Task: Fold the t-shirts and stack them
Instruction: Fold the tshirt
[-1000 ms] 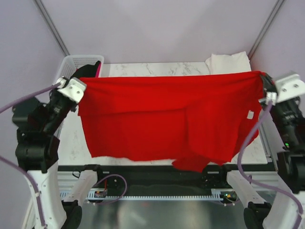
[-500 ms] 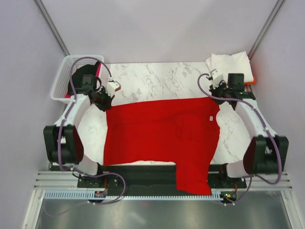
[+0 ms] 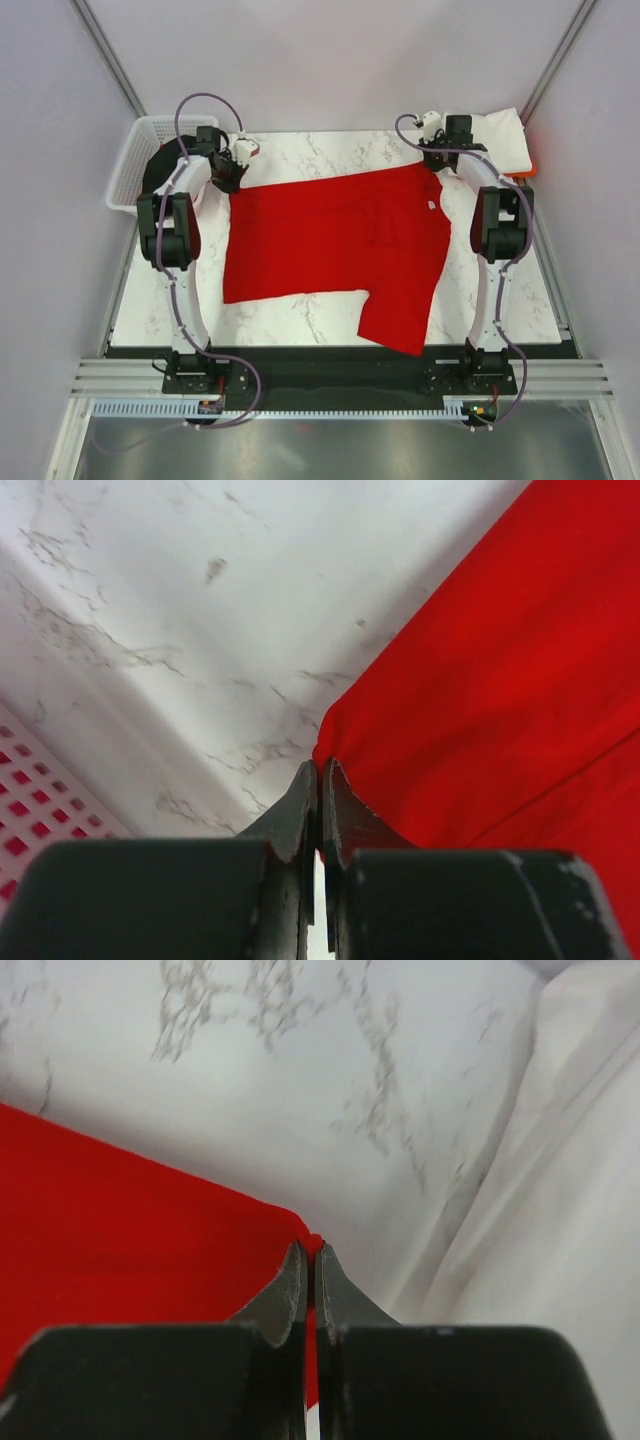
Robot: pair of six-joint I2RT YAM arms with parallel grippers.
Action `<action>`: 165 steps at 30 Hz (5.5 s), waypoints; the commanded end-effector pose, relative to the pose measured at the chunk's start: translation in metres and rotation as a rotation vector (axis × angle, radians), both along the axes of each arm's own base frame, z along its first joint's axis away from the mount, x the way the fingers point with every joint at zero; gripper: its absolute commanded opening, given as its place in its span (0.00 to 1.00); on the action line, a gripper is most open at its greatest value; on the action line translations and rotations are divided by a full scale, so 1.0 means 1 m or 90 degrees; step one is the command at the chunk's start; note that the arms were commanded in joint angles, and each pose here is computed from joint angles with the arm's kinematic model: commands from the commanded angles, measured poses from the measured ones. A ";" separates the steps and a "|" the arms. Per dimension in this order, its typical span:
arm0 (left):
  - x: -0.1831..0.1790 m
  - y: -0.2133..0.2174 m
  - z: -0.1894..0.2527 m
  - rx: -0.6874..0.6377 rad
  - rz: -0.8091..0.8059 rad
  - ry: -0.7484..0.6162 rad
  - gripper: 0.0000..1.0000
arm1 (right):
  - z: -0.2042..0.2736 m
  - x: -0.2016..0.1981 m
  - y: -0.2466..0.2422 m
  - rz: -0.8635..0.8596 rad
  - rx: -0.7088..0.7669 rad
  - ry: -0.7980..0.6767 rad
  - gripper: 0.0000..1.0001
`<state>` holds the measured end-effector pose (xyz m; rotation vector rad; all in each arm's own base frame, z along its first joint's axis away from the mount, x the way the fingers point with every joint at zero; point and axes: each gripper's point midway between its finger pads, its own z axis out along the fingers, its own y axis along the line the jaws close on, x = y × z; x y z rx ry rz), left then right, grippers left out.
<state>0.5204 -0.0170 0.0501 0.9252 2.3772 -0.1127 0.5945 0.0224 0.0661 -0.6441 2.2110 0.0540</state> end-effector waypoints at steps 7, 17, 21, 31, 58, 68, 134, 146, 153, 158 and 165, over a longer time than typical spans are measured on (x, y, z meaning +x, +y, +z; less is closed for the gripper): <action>0.087 0.021 0.009 0.035 0.095 -0.101 0.06 | 0.003 0.086 -0.002 -0.055 -0.042 -0.123 0.00; 0.165 0.002 0.082 0.038 0.129 -0.323 0.44 | 0.027 0.116 -0.014 -0.156 -0.062 -0.215 0.29; 0.168 -0.006 0.134 0.043 0.149 -0.393 0.57 | 0.094 0.111 -0.022 -0.213 -0.040 -0.273 0.55; 0.015 -0.023 0.183 0.069 0.146 -0.310 0.92 | 0.155 -0.072 0.062 0.154 0.041 -0.187 0.62; -0.156 -0.044 0.024 -0.060 0.096 0.099 0.71 | -0.031 -0.427 0.107 0.959 -0.187 0.045 0.52; -0.165 -0.031 0.009 -0.049 0.114 0.122 0.69 | -0.041 -0.440 0.115 1.015 -0.173 0.067 0.48; -0.223 0.019 -0.027 -0.043 0.234 0.174 0.61 | -0.055 -0.424 0.123 0.952 -0.194 0.125 0.00; -0.221 0.011 -0.039 -0.064 0.219 0.203 0.28 | -0.048 -0.404 0.124 0.857 -0.203 0.120 0.00; -0.203 0.007 -0.018 -0.084 0.203 0.174 0.03 | -0.023 -0.391 0.119 0.735 -0.204 0.097 0.00; -0.185 0.000 0.019 -0.112 0.182 0.130 0.02 | 0.016 -0.360 0.115 0.622 -0.215 0.040 0.00; -0.165 -0.001 0.053 -0.121 0.165 0.084 0.02 | 0.082 -0.281 0.104 0.427 -0.161 -0.040 0.00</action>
